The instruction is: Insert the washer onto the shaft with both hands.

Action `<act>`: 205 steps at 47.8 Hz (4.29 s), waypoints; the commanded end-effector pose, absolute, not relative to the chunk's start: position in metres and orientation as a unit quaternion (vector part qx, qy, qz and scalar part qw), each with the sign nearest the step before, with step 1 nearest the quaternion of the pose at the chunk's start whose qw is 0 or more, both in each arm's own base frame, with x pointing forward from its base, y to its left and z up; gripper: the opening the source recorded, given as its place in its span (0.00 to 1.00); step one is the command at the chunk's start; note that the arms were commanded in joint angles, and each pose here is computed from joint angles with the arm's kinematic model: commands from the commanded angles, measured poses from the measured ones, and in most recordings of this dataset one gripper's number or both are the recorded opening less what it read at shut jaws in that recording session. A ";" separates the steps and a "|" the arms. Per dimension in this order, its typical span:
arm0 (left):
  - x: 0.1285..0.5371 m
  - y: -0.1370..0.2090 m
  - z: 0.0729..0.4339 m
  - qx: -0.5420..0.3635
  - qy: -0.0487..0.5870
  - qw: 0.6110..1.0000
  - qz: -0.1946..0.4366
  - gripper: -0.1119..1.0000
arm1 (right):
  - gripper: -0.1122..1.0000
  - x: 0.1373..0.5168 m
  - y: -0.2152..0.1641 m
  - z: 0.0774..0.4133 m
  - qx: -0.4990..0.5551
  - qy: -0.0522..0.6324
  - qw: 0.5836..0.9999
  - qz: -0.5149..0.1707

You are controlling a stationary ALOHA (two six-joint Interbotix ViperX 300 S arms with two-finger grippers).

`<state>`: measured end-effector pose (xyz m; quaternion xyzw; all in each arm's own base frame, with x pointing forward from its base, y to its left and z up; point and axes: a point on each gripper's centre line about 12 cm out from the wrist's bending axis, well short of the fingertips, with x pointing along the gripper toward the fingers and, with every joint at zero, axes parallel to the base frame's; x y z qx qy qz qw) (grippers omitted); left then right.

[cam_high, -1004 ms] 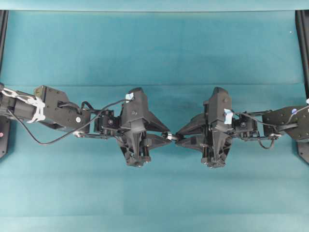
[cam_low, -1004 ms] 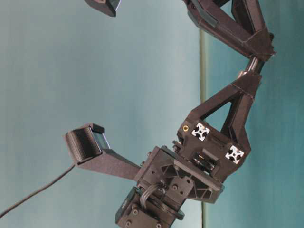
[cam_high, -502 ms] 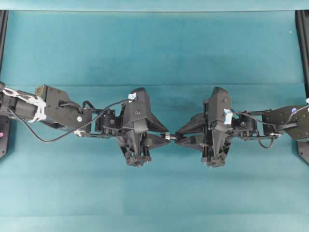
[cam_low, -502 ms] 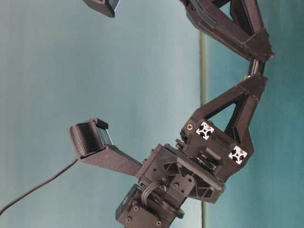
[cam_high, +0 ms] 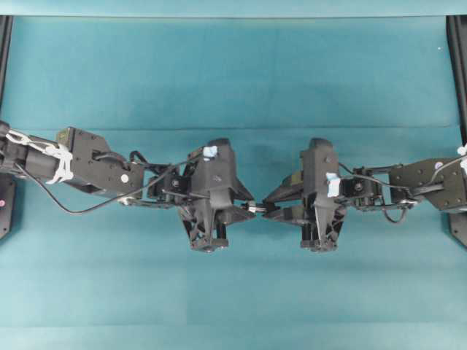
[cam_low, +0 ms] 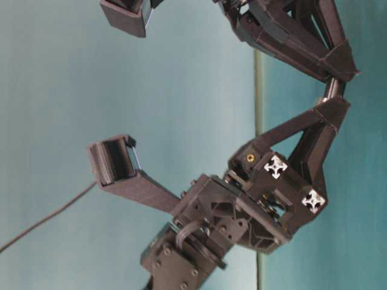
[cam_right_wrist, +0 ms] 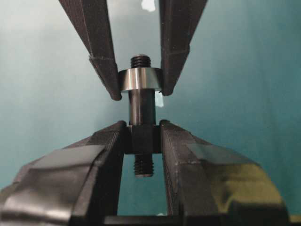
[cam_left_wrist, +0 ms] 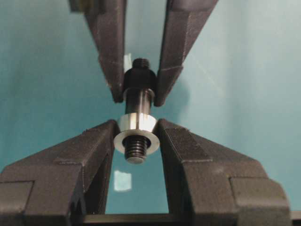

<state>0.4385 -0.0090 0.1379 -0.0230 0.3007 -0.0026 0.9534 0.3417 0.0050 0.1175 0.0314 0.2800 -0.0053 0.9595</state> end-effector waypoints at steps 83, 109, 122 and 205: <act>0.445 -0.001 0.167 -0.017 0.277 0.961 0.003 0.79 | 0.09 0.345 0.002 0.128 0.025 0.266 0.964 -0.007; 0.379 0.005 0.192 -0.021 0.290 0.957 0.011 0.79 | 0.09 0.341 0.002 0.128 0.029 0.266 0.964 -0.009; 0.348 0.004 0.194 -0.022 0.290 0.957 0.012 0.79 | 0.09 0.341 0.002 0.130 0.029 0.263 0.964 -0.009; 0.340 0.004 0.194 -0.023 0.294 0.955 0.012 0.78 | 0.09 0.341 0.002 0.131 0.030 0.261 0.965 -0.009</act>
